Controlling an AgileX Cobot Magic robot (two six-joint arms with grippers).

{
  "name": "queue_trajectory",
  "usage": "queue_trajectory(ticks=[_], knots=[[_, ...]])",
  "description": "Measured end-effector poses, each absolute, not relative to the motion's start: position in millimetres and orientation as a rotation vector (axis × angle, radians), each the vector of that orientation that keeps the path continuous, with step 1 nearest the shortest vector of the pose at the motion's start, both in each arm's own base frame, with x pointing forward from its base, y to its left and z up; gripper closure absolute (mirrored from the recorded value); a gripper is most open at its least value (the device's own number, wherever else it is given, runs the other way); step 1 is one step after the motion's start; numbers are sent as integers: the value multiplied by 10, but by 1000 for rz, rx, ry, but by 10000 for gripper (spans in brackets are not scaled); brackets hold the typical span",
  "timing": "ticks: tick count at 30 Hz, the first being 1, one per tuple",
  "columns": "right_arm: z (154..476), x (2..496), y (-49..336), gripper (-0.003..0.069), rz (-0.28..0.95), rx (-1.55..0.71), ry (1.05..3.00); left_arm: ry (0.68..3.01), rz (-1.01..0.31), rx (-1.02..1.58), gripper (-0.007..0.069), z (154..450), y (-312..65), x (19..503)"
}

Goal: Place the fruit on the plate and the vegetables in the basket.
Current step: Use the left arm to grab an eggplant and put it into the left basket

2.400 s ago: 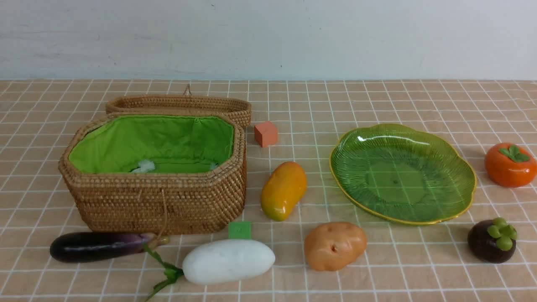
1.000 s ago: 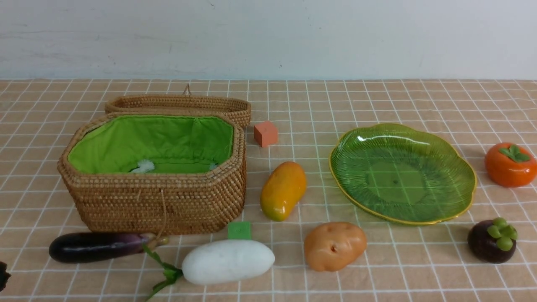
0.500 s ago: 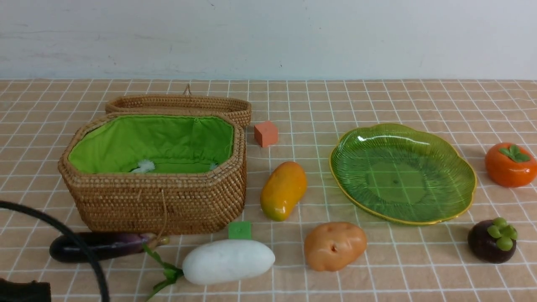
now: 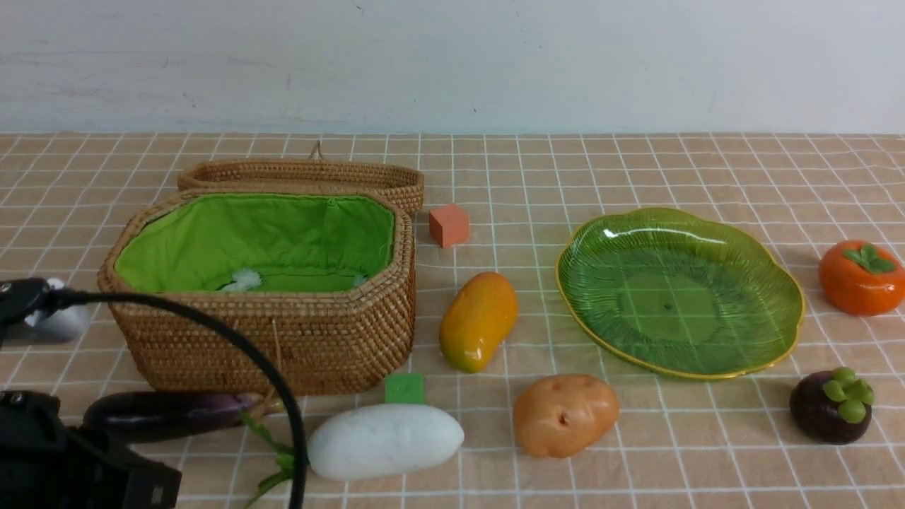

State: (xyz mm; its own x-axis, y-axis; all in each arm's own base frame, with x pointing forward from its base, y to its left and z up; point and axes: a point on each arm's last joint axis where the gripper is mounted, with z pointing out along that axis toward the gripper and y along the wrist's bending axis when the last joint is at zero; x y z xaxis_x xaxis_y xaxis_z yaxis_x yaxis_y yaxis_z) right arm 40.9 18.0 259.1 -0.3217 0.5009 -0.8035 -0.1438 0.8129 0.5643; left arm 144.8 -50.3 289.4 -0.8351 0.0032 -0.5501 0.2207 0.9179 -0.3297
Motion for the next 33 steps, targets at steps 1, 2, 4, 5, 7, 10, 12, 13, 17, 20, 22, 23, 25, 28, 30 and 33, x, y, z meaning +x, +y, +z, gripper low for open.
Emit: queue_trajectory(ticks=[1,2,4,5,7,10,12,13,17,20,22,23,25,28,30,33], knots=[[2882,332,215,573,624,92,1880,2513,-514,176,638,2942,-512,1508],[2954,318,221,575,594,87,1901,2513,-512,179,638,2949,-513,1517],[3354,240,271,606,572,-246,2028,2505,-478,242,638,3023,-521,1633],[3406,234,275,606,563,-278,2042,2504,-471,253,638,3030,-521,1650],[3580,214,300,612,560,-410,2083,2502,-439,292,638,3049,-518,1715],[3767,236,343,613,566,-528,2109,2500,-364,319,638,3072,-494,1838],[3827,273,369,611,570,-556,2100,2518,-293,271,638,3055,-452,1936],[3831,281,374,610,571,-558,2098,2534,-258,250,638,3033,-430,1967],[3843,295,381,610,560,-577,2075,2612,-98,323,638,2917,-344,2034],[3846,297,381,608,547,-599,2062,2629,-36,397,638,2870,-316,2064],[3846,297,381,606,531,-619,2054,2655,-13,383,638,2816,-247,2123],[3846,298,381,603,529,-629,2050,2685,-3,342,638,2759,-157,2179],[3846,298,381,600,526,-633,2048,2718,3,309,638,2690,-40,2241],[3846,298,381,595,512,-656,2038,2759,-8,434,638,2515,203,2353],[3846,298,381,592,511,-659,2037,2705,-6,652,638,2479,234,2384],[3837,301,381,591,502,-670,2037,2558,51,985,638,2481,229,2427]])
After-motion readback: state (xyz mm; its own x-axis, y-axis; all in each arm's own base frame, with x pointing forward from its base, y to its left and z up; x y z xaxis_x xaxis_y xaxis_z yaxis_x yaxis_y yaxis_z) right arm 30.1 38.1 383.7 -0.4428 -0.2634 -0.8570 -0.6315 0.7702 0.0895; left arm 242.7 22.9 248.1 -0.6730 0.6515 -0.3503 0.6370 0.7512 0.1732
